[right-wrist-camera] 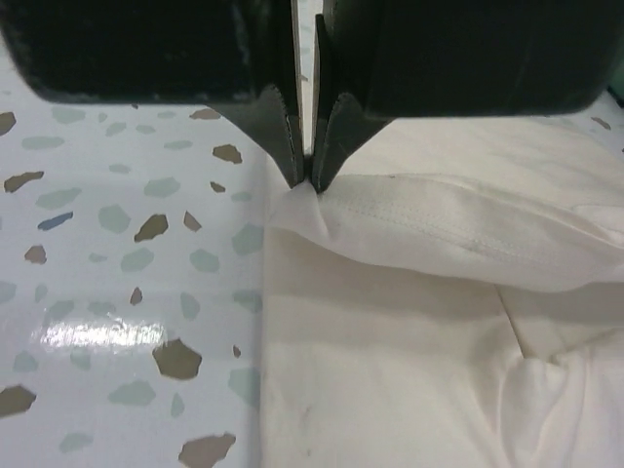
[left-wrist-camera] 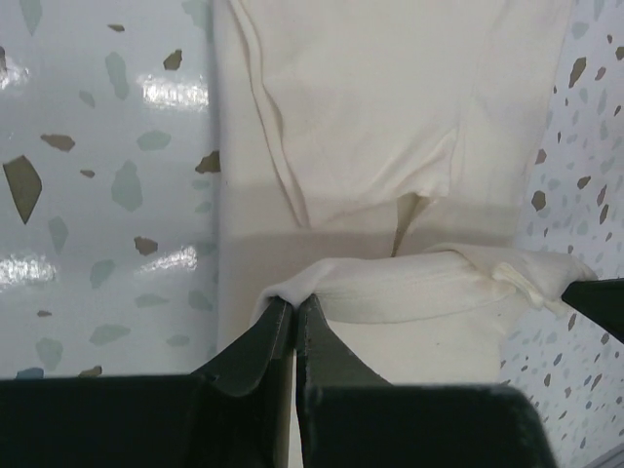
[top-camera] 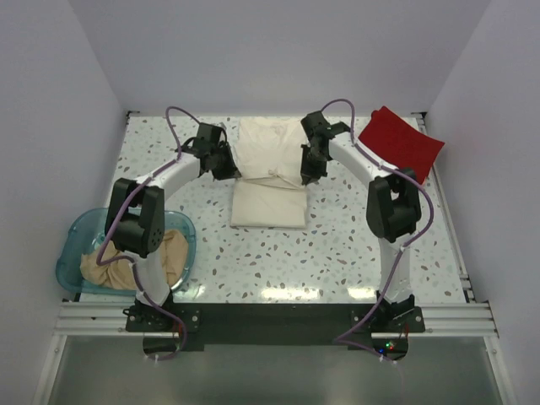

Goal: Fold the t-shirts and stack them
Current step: Fold the tshirt

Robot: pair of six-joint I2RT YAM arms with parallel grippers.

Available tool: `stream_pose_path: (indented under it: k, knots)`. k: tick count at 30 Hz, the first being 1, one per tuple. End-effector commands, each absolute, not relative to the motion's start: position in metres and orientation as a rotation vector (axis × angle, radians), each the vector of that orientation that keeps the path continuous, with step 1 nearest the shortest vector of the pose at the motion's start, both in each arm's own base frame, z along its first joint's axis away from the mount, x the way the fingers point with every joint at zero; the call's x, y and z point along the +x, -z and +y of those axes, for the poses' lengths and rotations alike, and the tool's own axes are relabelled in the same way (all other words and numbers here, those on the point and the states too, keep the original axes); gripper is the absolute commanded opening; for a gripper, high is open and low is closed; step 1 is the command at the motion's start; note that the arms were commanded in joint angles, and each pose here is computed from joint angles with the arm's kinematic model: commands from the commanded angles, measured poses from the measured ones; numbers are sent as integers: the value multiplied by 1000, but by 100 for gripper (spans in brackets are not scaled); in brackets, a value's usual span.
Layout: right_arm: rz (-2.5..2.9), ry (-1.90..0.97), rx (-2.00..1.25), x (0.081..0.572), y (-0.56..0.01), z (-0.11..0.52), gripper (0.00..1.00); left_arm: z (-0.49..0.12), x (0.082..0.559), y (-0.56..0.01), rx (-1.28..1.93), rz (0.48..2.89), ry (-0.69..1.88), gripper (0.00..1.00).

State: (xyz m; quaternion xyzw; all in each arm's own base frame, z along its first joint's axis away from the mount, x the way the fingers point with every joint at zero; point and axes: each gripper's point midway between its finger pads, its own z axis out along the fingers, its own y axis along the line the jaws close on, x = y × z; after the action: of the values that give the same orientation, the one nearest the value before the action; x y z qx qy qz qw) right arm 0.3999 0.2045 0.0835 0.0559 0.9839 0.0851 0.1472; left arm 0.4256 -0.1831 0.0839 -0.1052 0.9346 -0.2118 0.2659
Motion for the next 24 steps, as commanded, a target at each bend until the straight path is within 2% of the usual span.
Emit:
stream_pose_path:
  k: [1,2,4,5,6,8,11,16,24]
  knots:
    - [2802,-223,138,423,-94,202,0,-180,462,-104,-253,2430,602,0]
    - [2810,-216,143,426,-92,199,0,-180,464,-93,-259,2454,602,0]
    - [2808,-246,137,435,-90,205,14,-179,471,-95,-270,2452,596,24]
    - [2802,-272,137,439,-91,207,39,-178,474,-93,-278,2454,588,50]
    - [2797,-293,141,443,-91,208,50,-177,479,-100,-283,2432,584,59]
    - [2760,-353,139,453,-106,214,63,-176,483,-113,-287,2393,572,69]
    - [2697,-378,120,461,-129,216,69,-173,480,-132,-276,2352,570,71]
    - [2671,-411,82,441,-148,212,68,-171,447,-139,-229,2324,622,70]
    - [2763,-510,78,380,-107,210,56,-171,381,-96,-220,2445,673,65]
